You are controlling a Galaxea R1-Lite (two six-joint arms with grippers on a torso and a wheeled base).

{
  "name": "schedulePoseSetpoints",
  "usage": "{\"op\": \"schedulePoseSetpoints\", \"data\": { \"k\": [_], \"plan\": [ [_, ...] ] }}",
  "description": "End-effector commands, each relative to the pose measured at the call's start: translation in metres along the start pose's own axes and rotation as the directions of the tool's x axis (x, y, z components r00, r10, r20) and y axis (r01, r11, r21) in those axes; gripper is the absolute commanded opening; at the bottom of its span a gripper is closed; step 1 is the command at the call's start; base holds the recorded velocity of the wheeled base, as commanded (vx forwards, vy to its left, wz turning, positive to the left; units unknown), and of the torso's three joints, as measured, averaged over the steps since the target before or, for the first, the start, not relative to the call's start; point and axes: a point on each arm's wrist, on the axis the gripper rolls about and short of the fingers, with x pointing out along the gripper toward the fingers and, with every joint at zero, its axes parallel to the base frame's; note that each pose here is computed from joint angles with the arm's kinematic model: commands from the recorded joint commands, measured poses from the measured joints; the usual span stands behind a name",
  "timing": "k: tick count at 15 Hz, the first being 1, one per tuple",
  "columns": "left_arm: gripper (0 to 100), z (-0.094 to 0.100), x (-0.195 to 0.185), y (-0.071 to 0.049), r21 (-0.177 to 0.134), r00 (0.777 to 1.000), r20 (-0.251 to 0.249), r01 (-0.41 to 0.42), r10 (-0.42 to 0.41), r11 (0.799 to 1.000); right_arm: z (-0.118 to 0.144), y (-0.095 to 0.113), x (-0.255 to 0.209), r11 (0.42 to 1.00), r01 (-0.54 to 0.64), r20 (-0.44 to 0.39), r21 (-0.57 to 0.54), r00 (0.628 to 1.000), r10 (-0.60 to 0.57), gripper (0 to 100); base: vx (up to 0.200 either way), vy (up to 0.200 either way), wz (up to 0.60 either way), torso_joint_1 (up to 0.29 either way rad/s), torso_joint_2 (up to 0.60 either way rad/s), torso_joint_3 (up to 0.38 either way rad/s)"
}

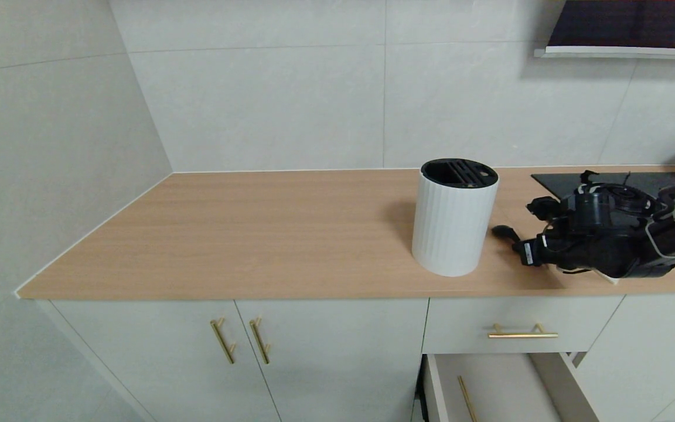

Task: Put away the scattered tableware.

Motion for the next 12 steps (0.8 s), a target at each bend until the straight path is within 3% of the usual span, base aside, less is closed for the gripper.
{"op": "schedulePoseSetpoints", "data": {
  "k": [1, 4, 6, 9, 12],
  "plan": [
    [100, 0.000, 0.000, 0.000, 0.000, 1.000, -0.001, -0.001, 0.001, 1.000, 0.006, 0.000, -0.006, 1.000, 0.005, 0.015, -0.002, 1.000, -0.005, 0, 0.000, 0.000, 0.00, 0.000, 0.00, 0.000],
    [100, 0.000, 0.000, 0.000, 0.000, 1.000, -0.001, -0.001, 0.001, 1.000, 0.032, 0.006, -0.053, 0.997, 0.004, -0.011, 0.074, 1.000, -0.004, 0, 0.000, 0.000, 0.00, 0.000, 0.00, 0.000],
    [100, 0.000, 0.000, 0.000, 0.000, 1.000, 0.000, -0.001, 0.001, 1.000, 0.043, 0.022, -0.101, 0.989, -0.015, -0.051, 0.147, 0.998, 0.023, 0, 0.000, 0.000, 0.00, 0.000, 0.00, 0.000],
    [100, 0.000, 0.000, 0.000, 0.000, 1.000, -0.001, -0.001, 0.001, 1.000, 0.041, 0.040, -0.156, 0.978, 0.069, -0.085, 0.199, 0.995, -0.053, 0, 0.000, 0.000, 0.00, 0.000, 0.00, 0.000],
    [100, 0.000, 0.000, 0.000, 0.000, 1.000, -0.001, -0.001, 0.001, 1.000, 0.021, 0.071, -0.193, 0.958, 0.120, -0.139, 0.259, 0.987, -0.086, 0, 0.000, 0.000, 0.00, 0.000, 0.00, 0.000]
  ]
}}
